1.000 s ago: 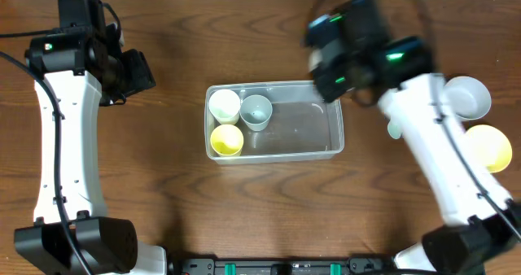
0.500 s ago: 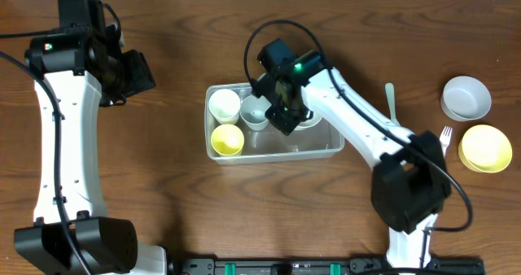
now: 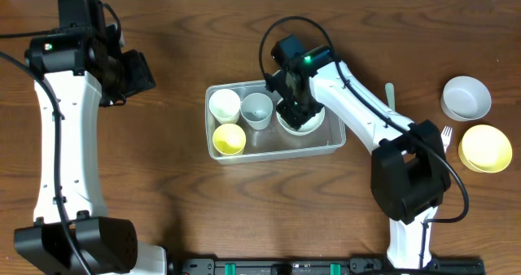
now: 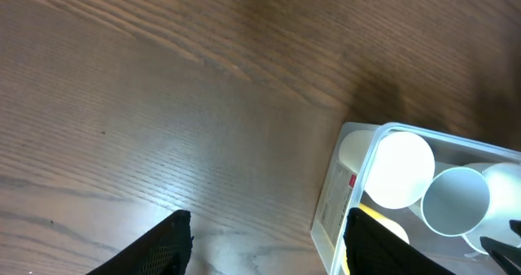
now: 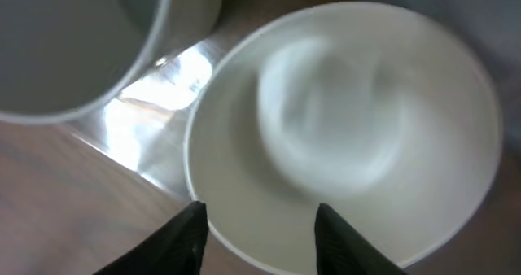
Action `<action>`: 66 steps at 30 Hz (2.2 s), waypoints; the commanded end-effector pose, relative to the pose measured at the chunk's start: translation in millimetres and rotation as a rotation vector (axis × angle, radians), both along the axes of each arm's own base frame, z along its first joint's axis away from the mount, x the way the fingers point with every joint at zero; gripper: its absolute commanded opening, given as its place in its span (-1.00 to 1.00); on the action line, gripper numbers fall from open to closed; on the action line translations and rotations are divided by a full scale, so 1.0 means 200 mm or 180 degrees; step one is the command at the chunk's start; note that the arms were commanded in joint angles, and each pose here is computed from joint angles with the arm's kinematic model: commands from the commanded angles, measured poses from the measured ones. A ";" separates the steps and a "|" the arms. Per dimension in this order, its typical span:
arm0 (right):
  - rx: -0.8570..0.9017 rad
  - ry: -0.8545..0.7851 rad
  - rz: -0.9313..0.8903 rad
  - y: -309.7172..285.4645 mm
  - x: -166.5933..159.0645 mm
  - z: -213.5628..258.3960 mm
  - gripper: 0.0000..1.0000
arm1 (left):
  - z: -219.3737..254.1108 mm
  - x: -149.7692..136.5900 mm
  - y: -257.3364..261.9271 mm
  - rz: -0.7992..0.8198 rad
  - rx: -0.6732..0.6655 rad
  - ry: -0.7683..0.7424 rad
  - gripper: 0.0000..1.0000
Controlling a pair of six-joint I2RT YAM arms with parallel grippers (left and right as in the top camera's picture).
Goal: Pack container
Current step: 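Carry the white plate into the container's right side and release, then grasp the white bowl with the right gripper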
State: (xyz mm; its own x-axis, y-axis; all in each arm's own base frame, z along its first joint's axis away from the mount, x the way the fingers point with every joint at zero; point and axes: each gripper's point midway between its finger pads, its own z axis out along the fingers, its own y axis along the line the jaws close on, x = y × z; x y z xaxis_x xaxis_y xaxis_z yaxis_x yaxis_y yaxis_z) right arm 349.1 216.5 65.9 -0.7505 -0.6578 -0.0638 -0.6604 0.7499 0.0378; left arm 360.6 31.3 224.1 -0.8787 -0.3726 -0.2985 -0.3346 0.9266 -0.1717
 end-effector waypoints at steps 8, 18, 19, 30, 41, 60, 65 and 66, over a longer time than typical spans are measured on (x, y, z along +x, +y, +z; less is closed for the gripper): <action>0.0084 -0.0733 -0.0583 -0.11 0.17 0.38 -0.04 | -0.02 -0.02 0.01 0.0040 -0.0003 0.0061 0.22; 0.0023 -0.1705 -0.2312 -1.07 0.42 0.87 0.51 | -0.02 -0.02 0.01 0.0038 -0.0003 0.0061 0.22; 0.0003 -0.1655 -0.2456 -1.17 0.42 0.84 0.57 | -0.02 -0.02 0.01 0.0038 -0.0003 0.0061 0.22; -0.0229 -0.0629 -0.3365 -1.83 0.36 0.21 0.64 | -0.02 -0.02 0.01 0.0041 -0.0004 0.0061 0.22; -0.0275 -0.0043 -0.3458 -1.87 0.32 -0.18 0.36 | -0.02 -0.02 0.01 0.0041 -0.0006 0.0075 0.22; -0.0243 -0.0064 -0.3477 -1.87 0.33 -0.17 -0.97 | -0.02 -0.03 0.00 0.0039 -0.0007 0.0088 0.22; -0.0077 -0.0394 -0.3458 -1.86 0.41 0.07 -0.97 | -0.02 -0.03 0.00 0.0039 -0.0007 0.0088 0.22; -0.0011 -0.0493 -0.3440 -1.84 0.43 0.15 -0.98 | -0.02 -0.03 0.01 0.0041 -0.0007 0.0088 0.22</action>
State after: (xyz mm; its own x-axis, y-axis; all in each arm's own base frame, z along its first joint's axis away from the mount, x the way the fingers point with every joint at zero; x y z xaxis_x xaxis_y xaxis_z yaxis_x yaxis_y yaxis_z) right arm 413.8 -156.5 38.9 -0.9341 0.3505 -0.0670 0.3537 0.9344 -0.0426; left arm 358.0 30.9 223.1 -0.8820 -0.3731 -0.2880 -0.3365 0.9263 -0.1693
